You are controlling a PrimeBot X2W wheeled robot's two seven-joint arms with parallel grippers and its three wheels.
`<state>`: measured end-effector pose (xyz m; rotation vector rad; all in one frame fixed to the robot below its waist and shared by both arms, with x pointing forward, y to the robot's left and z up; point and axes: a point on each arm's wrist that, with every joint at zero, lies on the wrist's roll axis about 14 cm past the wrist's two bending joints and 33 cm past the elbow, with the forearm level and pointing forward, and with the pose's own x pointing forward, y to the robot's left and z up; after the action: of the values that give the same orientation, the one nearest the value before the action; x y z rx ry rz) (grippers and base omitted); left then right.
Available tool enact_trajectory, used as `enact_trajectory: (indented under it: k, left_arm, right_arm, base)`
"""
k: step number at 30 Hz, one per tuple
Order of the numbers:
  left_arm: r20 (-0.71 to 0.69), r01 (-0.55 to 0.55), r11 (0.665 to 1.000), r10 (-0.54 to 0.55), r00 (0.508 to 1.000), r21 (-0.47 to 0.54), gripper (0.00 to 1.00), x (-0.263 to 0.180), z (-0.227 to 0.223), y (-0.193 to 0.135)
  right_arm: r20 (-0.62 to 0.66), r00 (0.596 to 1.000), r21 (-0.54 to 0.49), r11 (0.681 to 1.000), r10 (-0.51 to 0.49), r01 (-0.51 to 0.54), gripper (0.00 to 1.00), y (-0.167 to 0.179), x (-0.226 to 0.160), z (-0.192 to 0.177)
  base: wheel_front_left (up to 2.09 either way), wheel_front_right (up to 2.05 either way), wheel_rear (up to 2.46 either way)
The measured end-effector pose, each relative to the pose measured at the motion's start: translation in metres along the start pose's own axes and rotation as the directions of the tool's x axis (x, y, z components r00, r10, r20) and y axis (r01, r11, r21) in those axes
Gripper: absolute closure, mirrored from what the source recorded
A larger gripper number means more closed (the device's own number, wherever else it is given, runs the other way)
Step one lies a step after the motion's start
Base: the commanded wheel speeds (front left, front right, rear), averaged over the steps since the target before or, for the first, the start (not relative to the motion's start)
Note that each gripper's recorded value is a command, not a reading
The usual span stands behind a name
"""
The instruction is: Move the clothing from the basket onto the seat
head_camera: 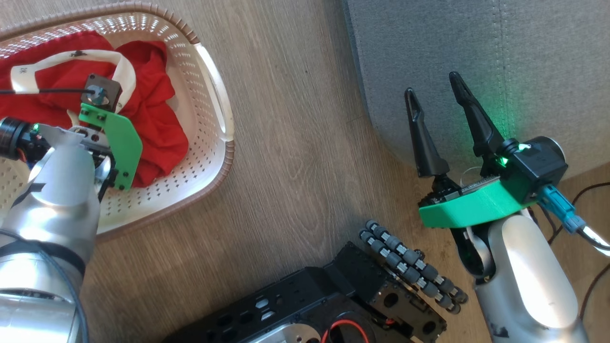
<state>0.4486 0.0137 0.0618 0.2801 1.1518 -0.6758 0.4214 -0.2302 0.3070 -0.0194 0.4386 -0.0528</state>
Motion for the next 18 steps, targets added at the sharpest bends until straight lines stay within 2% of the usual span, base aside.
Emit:
enact_trajectory:
  k: [7, 12, 18]
  left_arm:
    - [0.045, -0.009, 1.0, 0.01, 0.999, -0.016, 1.0, -0.005, 0.01, 0.004]
    - [0.079, -0.01, 0.999, 0.013, 0.997, -0.032, 1.0, -0.012, 0.017, 0.003]
    - [0.162, -0.024, 0.998, 0.032, 0.986, -0.049, 1.0, -0.041, 0.027, -0.001]
  right_arm:
    - [0.015, 1.0, 0.01, 1.0, 0.014, -0.014, 0.0, 0.004, 0.0, 0.006]
    - [0.062, 0.998, 0.001, 1.0, 0.023, -0.024, 0.0, 0.005, 0.006, 0.023]
    - [0.121, 0.992, -0.025, 0.999, 0.041, -0.039, 0.0, 0.009, 0.004, 0.046]
  base:
    - [0.0, 0.0, 0.0]
    - [0.0, 0.0, 0.0]
    - [0.0, 0.0, 0.0]
